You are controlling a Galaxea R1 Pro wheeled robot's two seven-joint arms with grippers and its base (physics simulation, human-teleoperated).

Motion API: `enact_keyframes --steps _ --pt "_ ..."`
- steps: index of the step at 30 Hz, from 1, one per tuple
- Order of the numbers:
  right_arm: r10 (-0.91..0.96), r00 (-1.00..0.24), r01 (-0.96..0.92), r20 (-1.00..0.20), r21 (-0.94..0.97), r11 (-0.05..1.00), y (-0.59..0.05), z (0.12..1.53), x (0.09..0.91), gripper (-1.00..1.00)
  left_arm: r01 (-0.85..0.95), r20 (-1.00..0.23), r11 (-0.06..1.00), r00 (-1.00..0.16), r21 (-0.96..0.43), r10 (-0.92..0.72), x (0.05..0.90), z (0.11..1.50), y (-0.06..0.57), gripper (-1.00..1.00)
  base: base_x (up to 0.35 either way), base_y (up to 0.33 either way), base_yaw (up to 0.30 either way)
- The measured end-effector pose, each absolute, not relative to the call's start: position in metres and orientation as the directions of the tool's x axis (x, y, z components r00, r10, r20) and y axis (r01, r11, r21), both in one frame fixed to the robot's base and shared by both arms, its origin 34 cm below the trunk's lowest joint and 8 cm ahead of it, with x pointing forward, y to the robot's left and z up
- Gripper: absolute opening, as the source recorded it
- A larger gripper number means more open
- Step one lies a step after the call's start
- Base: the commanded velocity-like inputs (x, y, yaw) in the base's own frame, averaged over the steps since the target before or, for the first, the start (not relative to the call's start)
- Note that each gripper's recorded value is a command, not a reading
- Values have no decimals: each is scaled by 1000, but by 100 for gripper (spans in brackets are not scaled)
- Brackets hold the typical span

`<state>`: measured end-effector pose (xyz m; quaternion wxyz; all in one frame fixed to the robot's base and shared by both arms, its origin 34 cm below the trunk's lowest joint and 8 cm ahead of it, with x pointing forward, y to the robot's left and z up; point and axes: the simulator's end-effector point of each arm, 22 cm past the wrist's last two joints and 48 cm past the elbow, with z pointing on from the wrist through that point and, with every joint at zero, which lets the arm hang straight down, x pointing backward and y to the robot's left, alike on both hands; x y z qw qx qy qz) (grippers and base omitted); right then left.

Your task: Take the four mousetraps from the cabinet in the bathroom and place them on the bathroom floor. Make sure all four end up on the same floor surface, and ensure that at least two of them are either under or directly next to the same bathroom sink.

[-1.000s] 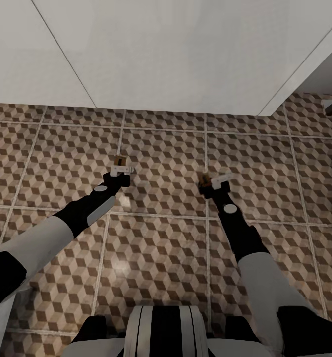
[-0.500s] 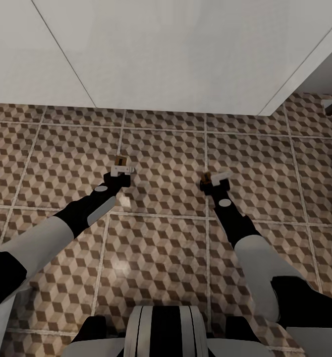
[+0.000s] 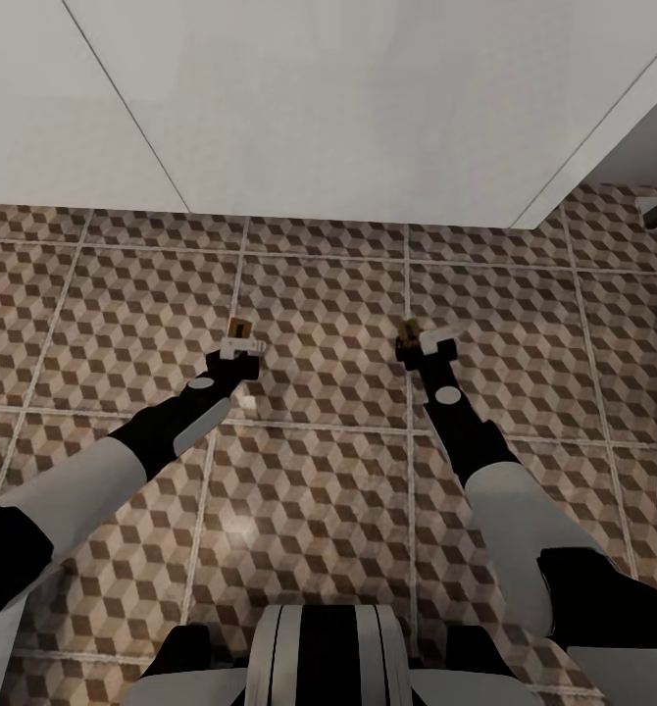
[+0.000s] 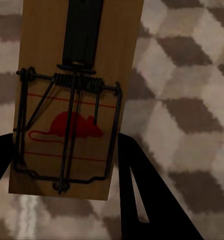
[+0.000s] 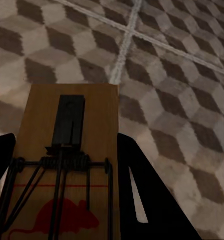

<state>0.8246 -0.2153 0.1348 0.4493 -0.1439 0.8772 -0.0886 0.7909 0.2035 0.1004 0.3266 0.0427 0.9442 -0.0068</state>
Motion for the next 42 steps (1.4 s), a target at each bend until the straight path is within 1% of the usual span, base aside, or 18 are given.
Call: enact_keyframes --steps 11,17,23,27,29,32,35,42 --pt "-329 -573 -86 -751 -345 935 -240 140 826 -100 86 -616 996 -784 13 76 789 100 202 -100 0 0 0" --pt "-333 -608 -95 -720 -351 932 -242 132 821 -100 85 -616 996 -785 11 74 789 100 202 -100 0 0 0" --pt "-336 -635 -154 -696 -312 937 -229 123 817 -100 85 -615 996 -785 10 73 789 100 202 -100 0 0 0" --pt "-341 -614 -195 -712 -282 939 -213 126 820 -100 85 -615 996 -785 11 74 789 100 202 -100 0 0 0" --pt "-341 -577 -217 -742 -264 940 -190 137 829 -100 86 -616 996 -784 11 75 789 100 202 -100 0 0 0" --pt "-335 -521 -216 -785 -258 942 -172 162 843 -100 86 -616 996 -784 11 74 789 100 202 -100 0 0 0" --pt "-327 -492 -205 -807 -258 944 -168 177 850 -100 85 -616 996 -785 11 74 789 100 202 -100 0 0 0" --pt "-325 -493 -202 -807 -256 945 -167 180 850 -100 84 -615 996 -785 10 73 789 100 202 -100 0 0 0"
